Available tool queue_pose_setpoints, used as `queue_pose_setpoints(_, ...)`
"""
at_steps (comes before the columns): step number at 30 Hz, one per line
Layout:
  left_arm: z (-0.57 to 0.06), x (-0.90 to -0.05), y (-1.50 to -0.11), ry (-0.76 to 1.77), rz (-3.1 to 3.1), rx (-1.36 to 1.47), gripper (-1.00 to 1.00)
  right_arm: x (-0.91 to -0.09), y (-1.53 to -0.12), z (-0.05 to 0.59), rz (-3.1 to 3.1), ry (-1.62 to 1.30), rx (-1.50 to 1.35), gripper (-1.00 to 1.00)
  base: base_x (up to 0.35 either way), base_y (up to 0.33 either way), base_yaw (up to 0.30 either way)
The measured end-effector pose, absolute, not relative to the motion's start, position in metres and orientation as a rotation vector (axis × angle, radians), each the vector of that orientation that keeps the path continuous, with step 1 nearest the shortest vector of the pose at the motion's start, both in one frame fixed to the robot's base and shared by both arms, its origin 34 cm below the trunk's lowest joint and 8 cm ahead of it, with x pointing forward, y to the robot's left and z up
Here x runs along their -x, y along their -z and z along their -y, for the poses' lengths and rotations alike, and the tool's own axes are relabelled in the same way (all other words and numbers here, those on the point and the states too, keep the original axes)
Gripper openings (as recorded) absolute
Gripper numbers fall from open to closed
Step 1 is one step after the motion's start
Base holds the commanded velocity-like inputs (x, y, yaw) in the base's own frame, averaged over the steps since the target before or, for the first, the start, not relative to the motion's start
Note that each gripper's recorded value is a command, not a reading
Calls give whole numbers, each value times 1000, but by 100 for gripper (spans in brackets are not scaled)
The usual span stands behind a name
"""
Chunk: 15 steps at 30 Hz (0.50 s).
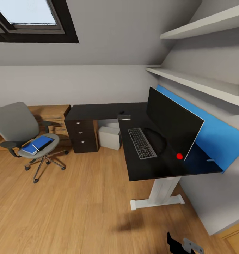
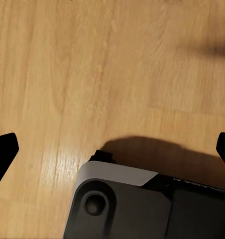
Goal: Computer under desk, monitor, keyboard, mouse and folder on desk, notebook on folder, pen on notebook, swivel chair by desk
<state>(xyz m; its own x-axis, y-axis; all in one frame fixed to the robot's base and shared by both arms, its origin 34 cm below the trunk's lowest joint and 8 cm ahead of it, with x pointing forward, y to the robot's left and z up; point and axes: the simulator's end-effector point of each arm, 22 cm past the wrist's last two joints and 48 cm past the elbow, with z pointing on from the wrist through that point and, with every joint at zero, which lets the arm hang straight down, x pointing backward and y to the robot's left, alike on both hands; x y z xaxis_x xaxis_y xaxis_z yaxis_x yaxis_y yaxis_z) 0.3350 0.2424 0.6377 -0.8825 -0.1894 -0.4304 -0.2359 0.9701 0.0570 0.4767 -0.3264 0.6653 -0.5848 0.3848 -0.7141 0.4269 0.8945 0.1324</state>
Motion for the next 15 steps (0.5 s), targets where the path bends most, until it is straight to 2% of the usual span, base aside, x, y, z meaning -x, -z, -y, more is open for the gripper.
queue_pose_setpoints(5, -242, -335, -638, -143, -2684, 300, 100, -477, -663, 302, -2266, 30, -578, 100, 69, 258, 275)
queue_pose_setpoints(15, -244, -328, -635, -153, -2698, 300, 100, -479, -663, 287, -2297, -1, -437, 100, 250, 242, 279)
